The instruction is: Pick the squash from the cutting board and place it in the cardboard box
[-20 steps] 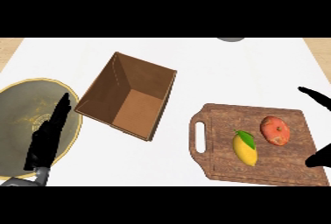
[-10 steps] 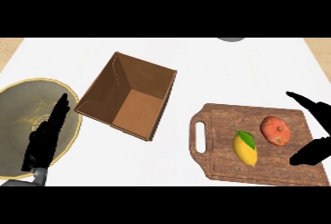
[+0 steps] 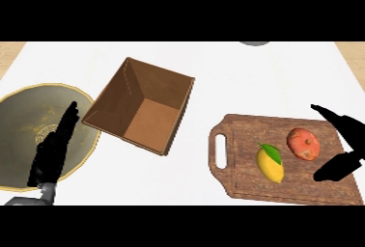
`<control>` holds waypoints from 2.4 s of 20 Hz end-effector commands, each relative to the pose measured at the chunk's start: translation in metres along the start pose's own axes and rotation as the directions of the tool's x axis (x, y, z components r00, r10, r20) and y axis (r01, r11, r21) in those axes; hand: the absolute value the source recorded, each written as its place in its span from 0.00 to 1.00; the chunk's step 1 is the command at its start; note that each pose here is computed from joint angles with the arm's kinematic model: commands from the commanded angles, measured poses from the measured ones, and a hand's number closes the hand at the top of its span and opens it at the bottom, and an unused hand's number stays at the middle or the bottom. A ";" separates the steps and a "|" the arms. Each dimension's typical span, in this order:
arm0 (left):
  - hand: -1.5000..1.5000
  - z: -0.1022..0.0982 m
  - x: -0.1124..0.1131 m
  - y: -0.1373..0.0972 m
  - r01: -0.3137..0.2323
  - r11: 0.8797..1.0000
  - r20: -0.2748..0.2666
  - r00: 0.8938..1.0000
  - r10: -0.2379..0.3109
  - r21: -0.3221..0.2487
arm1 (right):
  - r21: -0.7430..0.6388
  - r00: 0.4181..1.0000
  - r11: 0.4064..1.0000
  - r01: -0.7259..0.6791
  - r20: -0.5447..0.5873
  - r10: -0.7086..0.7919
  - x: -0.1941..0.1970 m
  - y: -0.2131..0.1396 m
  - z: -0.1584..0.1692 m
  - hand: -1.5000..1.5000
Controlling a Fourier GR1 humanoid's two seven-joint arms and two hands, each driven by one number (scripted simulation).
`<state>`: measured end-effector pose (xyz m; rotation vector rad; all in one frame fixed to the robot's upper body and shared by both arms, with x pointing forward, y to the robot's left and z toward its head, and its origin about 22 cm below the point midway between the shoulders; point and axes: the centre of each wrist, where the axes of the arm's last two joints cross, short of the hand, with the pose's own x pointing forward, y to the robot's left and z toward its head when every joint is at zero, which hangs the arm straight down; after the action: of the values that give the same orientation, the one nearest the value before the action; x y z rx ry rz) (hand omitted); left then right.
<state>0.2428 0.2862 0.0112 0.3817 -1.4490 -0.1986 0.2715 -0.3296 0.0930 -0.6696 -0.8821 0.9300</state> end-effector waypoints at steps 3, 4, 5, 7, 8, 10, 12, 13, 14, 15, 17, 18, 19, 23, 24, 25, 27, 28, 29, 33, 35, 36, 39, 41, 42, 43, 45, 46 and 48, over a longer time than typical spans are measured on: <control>0.50 0.010 -0.013 -0.004 0.004 1.000 -0.014 1.000 -0.004 0.003 | -0.007 1.000 1.000 0.011 0.000 -0.011 -0.006 0.010 -0.004 0.00; 0.50 0.005 0.004 -0.015 0.018 1.000 0.006 1.000 -0.018 0.014 | -0.001 1.000 1.000 0.004 -0.005 -0.004 0.017 0.023 -0.009 0.00; 0.50 -0.003 -0.012 0.006 -0.004 1.000 -0.007 1.000 0.004 0.004 | -0.017 1.000 1.000 0.018 0.000 -0.018 -0.005 0.027 0.004 0.00; 0.50 -0.004 -0.014 0.013 -0.010 1.000 -0.006 1.000 0.010 0.005 | -0.007 1.000 1.000 0.011 -0.010 -0.011 -0.021 0.020 -0.013 0.00; 0.50 0.011 -0.015 0.005 -0.017 1.000 0.000 1.000 0.017 0.005 | -0.018 1.000 0.999 0.026 -0.004 -0.026 -0.001 0.019 0.013 0.00; 0.50 0.019 -0.004 -0.007 0.003 1.000 -0.005 1.000 -0.003 0.000 | -0.007 1.000 1.000 0.015 -0.012 -0.015 -0.013 0.030 -0.022 0.00; 0.50 -0.001 0.000 -0.003 -0.005 1.000 0.003 1.000 0.005 0.002 | -0.004 1.000 1.000 0.019 -0.006 -0.019 -0.013 0.031 -0.001 0.00; 0.50 -0.006 -0.008 0.025 0.000 1.000 0.011 1.000 0.000 -0.002 | -0.013 1.000 1.000 0.012 0.002 -0.012 0.008 0.021 -0.013 0.00; 0.50 -0.012 0.004 0.000 0.009 1.000 0.001 1.000 -0.009 0.008 | 0.004 1.000 1.000 0.025 -0.006 -0.025 -0.013 0.025 -0.010 0.00; 0.50 0.008 0.021 -0.004 -0.007 1.000 -0.011 1.000 0.007 0.003 | -0.001 0.999 0.999 0.039 -0.010 -0.039 0.000 0.023 -0.008 0.00; 0.50 0.012 -0.018 -0.004 -0.003 1.000 -0.009 1.000 0.003 -0.002 | 0.007 1.000 1.000 0.019 -0.022 -0.019 -0.003 0.042 -0.007 0.00; 0.50 -0.002 0.010 -0.008 0.001 1.000 0.001 1.000 -0.001 0.000 | 0.010 1.000 1.000 -0.005 -0.013 0.005 0.012 0.040 -0.037 0.00; 0.50 0.004 -0.004 -0.005 -0.003 1.000 -0.003 1.000 0.003 0.000 | 0.003 1.000 1.000 0.007 -0.001 -0.007 -0.023 0.026 -0.007 0.00; 0.50 -0.005 0.004 -0.003 -0.006 1.000 0.005 1.000 0.006 0.007 | 0.019 1.000 1.000 -0.006 0.000 0.006 -0.026 0.040 -0.019 0.00; 0.50 0.012 -0.002 0.011 -0.006 1.000 -0.019 1.000 0.006 -0.001 | 0.048 0.999 0.998 -0.032 -0.025 0.033 -0.005 0.036 -0.014 0.00; 0.50 -0.005 -0.013 0.004 0.004 1.000 -0.008 1.000 -0.004 -0.010 | 0.037 0.999 0.999 -0.031 -0.026 0.032 -0.012 0.043 -0.028 0.00; 0.50 -0.005 0.008 0.008 0.005 1.000 0.001 1.000 -0.005 -0.002 | 0.056 1.000 0.998 0.010 -0.017 -0.010 -0.018 0.041 -0.032 0.00; 0.50 0.001 0.012 0.011 0.010 1.000 -0.009 1.000 -0.010 0.008 | 0.054 0.999 0.998 0.040 -0.023 -0.038 -0.019 0.051 -0.041 1.00; 0.50 0.004 -0.004 -0.001 0.007 1.000 -0.002 1.000 -0.007 -0.007 | 0.067 0.999 0.997 0.041 -0.003 -0.041 -0.011 0.043 -0.027 1.00; 0.50 0.005 0.021 -0.007 0.006 1.000 0.010 1.000 -0.006 0.015 | -0.123 0.998 0.990 -0.068 0.005 0.069 -0.005 0.033 -0.038 1.00; 0.50 0.000 -0.002 0.001 0.017 1.000 -0.003 1.000 -0.017 -0.004 | -0.172 0.994 0.980 -0.103 0.011 0.106 -0.003 0.047 -0.038 1.00; 0.50 0.009 -0.007 0.010 -0.002 1.000 -0.029 1.000 0.002 -0.007 | -0.188 0.995 0.977 -0.101 -0.003 0.102 0.001 0.053 -0.029 1.00; 0.50 -0.001 0.012 -0.016 -0.001 1.000 0.014 1.000 0.001 -0.014 | -0.203 0.948 0.952 -0.228 0.176 0.265 0.023 0.044 -0.046 1.00; 0.50 0.001 0.007 -0.009 0.019 1.000 0.024 1.000 -0.019 -0.024 | -0.198 0.882 0.923 -0.329 0.286 0.375 0.053 0.032 -0.053 1.00; 0.50 -0.003 0.010 -0.010 0.007 0.999 0.047 0.999 -0.005 -0.038 | -0.213 0.844 0.914 -0.347 0.354 0.403 0.053 0.018 -0.055 1.00; 0.50 -0.005 0.016 -0.006 0.002 0.999 0.048 0.999 0.000 -0.048 | -0.213 0.795 0.890 -0.402 0.401 0.455 0.060 0.017 -0.056 1.00; 0.50 0.001 0.005 -0.009 0.006 0.999 0.023 1.000 -0.005 -0.053 | -0.248 0.748 0.881 -0.402 0.466 0.472 0.067 0.019 -0.068 1.00; 0.50 0.009 0.007 -0.019 0.012 0.999 0.034 0.999 -0.011 -0.031 | -0.281 0.735 0.872 -0.400 0.471 0.488 0.085 0.019 -0.073 1.00; 0.50 0.000 0.011 -0.017 0.001 1.000 0.015 1.000 -0.001 -0.010 | -0.300 0.712 0.874 -0.381 0.508 0.485 0.086 -0.001 -0.084 1.00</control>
<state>0.2446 0.2733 0.0133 0.3628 -1.4675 -0.2301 0.3468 -0.2707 0.0695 -0.7980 -1.2874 1.4543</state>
